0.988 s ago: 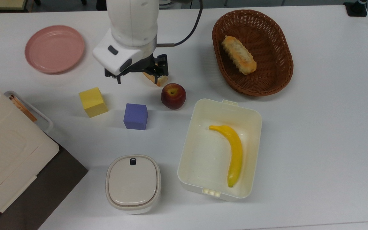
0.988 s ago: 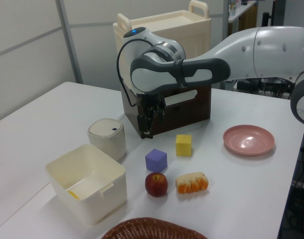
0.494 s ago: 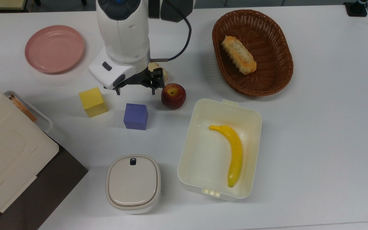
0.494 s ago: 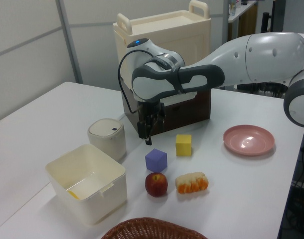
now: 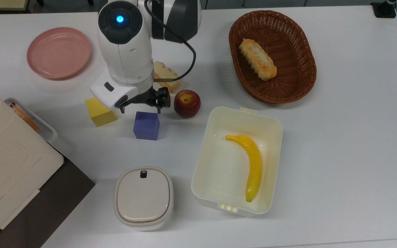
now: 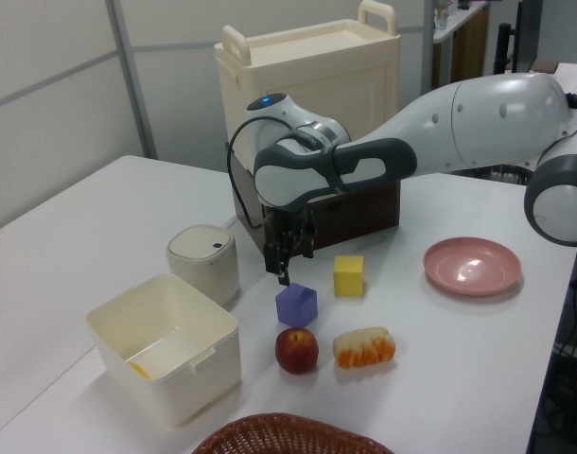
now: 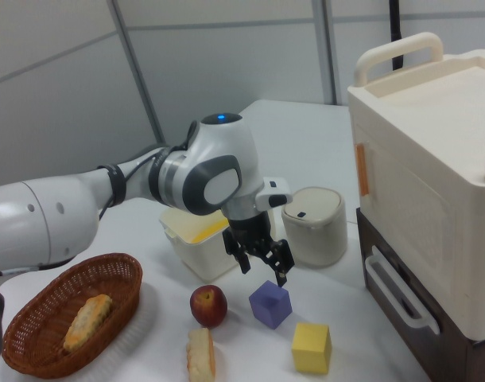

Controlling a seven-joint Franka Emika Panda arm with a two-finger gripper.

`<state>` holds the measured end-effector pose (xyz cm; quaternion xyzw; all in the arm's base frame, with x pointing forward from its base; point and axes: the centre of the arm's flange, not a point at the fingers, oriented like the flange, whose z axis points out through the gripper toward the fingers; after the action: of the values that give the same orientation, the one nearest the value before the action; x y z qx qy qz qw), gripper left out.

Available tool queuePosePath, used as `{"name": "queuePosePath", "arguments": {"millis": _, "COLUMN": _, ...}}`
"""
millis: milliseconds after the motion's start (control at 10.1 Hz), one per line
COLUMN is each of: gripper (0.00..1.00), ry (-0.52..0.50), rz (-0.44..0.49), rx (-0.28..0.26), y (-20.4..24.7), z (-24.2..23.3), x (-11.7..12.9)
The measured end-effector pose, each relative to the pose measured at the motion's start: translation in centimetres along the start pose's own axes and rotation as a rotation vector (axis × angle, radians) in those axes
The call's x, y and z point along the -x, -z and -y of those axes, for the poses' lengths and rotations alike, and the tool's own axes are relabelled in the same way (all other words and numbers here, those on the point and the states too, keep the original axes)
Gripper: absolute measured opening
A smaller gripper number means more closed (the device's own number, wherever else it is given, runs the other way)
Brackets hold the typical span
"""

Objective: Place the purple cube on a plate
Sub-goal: 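Close the gripper on the purple cube and lift it, then carry the purple cube over to the pink plate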

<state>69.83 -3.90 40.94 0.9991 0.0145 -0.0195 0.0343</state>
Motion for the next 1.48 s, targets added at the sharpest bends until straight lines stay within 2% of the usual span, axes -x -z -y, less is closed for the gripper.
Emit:
{"name": "queuePosePath", "arguments": {"millis": 593, "gripper": 1.0, "ry": 0.008, "rz": 0.023, "rx": 0.002, "y": -6.1, "z": 0.5, "x": -1.0}}
{"name": "queuePosePath", "arguments": {"millis": 692, "gripper": 0.89, "ry": 0.012, "rz": 0.031, "rx": 0.001, "y": -6.6, "z": 0.8, "x": -1.1}}
{"name": "queuePosePath", "arguments": {"millis": 790, "gripper": 0.65, "ry": 0.018, "rz": 0.035, "rx": 0.002, "y": -6.9, "z": 1.2, "x": -1.1}}
{"name": "queuePosePath", "arguments": {"millis": 889, "gripper": 0.57, "ry": 0.019, "rz": 0.028, "rx": 0.002, "y": -6.5, "z": 1.3, "x": -1.1}}
{"name": "queuePosePath", "arguments": {"millis": 1087, "gripper": 0.57, "ry": 0.016, "rz": 0.05, "rx": -0.002, "y": -4.0, "z": 1.2, "x": -0.4}}
{"name": "queuePosePath", "arguments": {"millis": 1284, "gripper": 0.57, "ry": 0.011, "rz": 0.116, "rx": -0.006, "y": 2.9, "z": 0.3, "x": 2.7}}
{"name": "queuePosePath", "arguments": {"millis": 1482, "gripper": 0.57, "ry": 0.012, "rz": 0.263, "rx": 0.055, "y": 5.8, "z": -3.3, "x": 6.5}}
